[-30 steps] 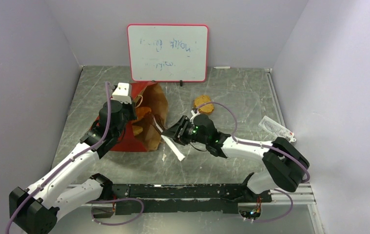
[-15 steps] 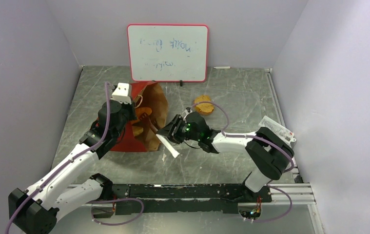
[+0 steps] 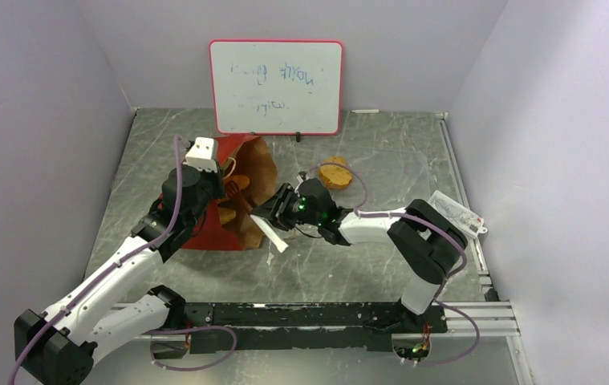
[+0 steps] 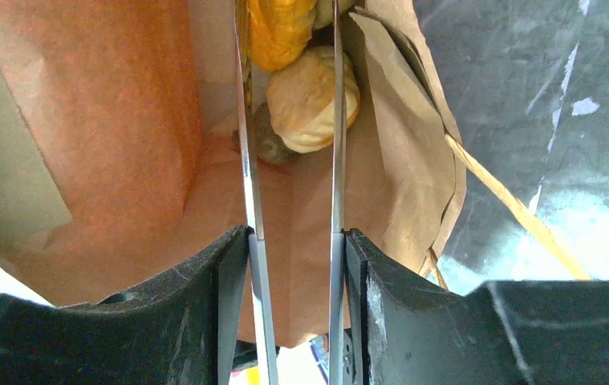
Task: Take the fake bread out of the paper bag
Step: Pick up the fake bread from the paper bag.
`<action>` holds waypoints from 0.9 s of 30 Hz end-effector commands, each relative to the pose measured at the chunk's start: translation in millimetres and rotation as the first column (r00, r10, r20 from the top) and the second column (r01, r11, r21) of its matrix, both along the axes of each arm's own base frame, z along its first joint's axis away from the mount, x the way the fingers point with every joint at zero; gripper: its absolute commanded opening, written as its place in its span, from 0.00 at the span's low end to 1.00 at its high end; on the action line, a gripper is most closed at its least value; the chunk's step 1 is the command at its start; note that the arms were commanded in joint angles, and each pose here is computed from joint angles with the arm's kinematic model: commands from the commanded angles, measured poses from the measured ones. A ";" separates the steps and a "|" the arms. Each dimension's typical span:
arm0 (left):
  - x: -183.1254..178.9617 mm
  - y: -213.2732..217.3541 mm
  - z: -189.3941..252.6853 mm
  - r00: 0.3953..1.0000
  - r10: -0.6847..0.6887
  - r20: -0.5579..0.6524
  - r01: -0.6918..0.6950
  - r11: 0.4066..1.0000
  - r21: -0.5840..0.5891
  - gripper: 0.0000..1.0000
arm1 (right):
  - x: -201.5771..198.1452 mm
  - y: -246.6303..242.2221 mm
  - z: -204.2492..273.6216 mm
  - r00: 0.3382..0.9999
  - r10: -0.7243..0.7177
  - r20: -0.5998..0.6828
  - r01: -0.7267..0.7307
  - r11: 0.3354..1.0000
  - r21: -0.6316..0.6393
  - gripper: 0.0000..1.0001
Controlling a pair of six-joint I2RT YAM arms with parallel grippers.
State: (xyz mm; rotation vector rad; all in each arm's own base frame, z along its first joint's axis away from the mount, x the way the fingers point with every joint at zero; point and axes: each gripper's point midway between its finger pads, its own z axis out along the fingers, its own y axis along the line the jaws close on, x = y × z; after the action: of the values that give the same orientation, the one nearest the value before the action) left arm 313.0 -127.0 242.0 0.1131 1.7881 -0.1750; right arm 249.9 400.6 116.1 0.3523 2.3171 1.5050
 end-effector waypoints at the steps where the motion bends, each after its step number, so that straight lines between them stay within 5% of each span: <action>1: 0.2 -6.4 10.5 0.999 -0.030 0.038 0.030 0.999 -0.020 0.07 | 14.8 8.8 16.2 0.999 -0.001 0.051 -0.003 0.998 0.061 0.45; 8: 2.0 -7.7 7.0 0.999 -0.031 0.029 0.031 0.999 -0.014 0.07 | 28.5 6.5 14.6 0.998 -0.023 0.061 0.018 0.997 0.074 0.43; 20: 4.1 -6.4 4.5 1.000 -0.013 0.020 0.014 1.000 -0.020 0.07 | 28.6 -1.0 14.3 0.997 -0.034 0.069 0.027 0.994 0.103 0.06; 27: 8.9 3.2 3.0 0.998 0.057 0.012 -0.057 0.998 -0.014 0.07 | 21.4 -11.1 22.0 0.996 -0.048 0.077 0.038 0.993 0.116 0.00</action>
State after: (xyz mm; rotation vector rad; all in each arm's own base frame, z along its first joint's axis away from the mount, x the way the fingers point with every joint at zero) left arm 315.9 -128.3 235.5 0.1124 1.8059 -0.1678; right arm 271.1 393.2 111.7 0.3818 2.2452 1.5430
